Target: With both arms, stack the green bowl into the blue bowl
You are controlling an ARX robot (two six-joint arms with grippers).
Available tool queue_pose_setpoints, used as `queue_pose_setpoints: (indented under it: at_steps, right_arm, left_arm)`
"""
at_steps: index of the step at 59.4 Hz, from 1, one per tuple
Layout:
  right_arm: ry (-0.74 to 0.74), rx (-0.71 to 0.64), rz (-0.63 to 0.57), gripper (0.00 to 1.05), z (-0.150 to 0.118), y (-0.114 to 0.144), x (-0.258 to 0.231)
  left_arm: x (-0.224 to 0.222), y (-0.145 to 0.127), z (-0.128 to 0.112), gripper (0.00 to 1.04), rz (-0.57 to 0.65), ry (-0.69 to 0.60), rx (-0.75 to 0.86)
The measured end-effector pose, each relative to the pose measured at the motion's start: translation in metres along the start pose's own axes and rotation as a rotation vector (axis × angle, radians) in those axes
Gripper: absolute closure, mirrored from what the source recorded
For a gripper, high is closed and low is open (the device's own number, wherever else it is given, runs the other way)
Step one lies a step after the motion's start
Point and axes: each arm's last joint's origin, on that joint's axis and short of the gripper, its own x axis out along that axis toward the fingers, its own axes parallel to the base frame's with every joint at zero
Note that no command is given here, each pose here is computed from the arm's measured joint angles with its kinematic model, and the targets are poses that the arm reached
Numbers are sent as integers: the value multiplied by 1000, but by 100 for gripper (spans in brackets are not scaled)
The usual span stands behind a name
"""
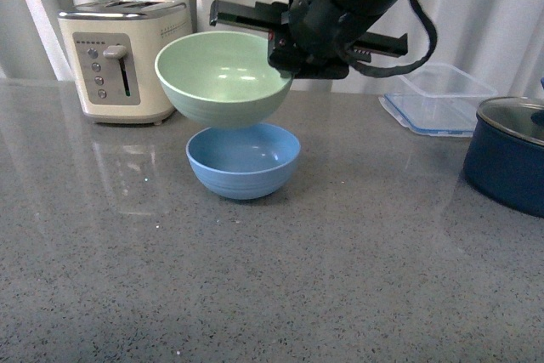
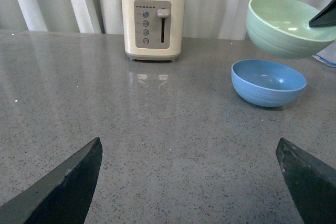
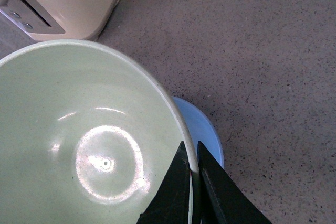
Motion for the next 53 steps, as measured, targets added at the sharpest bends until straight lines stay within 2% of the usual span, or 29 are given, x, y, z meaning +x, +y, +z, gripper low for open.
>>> queue_pose_setpoints:
  at_steps: [19, 29, 32, 37, 42, 46, 47, 49, 53]
  right_arm:
    - [93, -51, -78, 104, -20, -2, 38]
    - [73, -41, -77, 81, -15, -6, 36]
    - [43, -16, -38, 72, -9, -7, 27]
    - [-70, 41, 55, 54, 7, -13, -12]
    - [-204, 82, 133, 42, 19, -21, -56]
    - [-384, 87, 163, 31, 23, -34, -111]
    - [-420, 81, 147, 32, 23, -35, -119]
    - [-564, 58, 29, 38, 17, -46, -149]
    - [-696, 19, -143, 49, 0, -63, -181]
  left_arm:
    - [0, 0, 0, 7, 0, 0, 0]
    - [0, 0, 0, 7, 0, 0, 0]
    - [0, 0, 0, 7, 0, 0, 0]
    - [0, 0, 0, 7, 0, 0, 0]
    - [0, 0, 0, 7, 0, 0, 0]
    - [0, 0, 0, 7, 0, 0, 0]
    - [0, 0, 0, 7, 0, 0, 0]
    - [0, 0, 0, 7, 0, 0, 0]
    - [0, 0, 0, 7, 0, 0, 0]
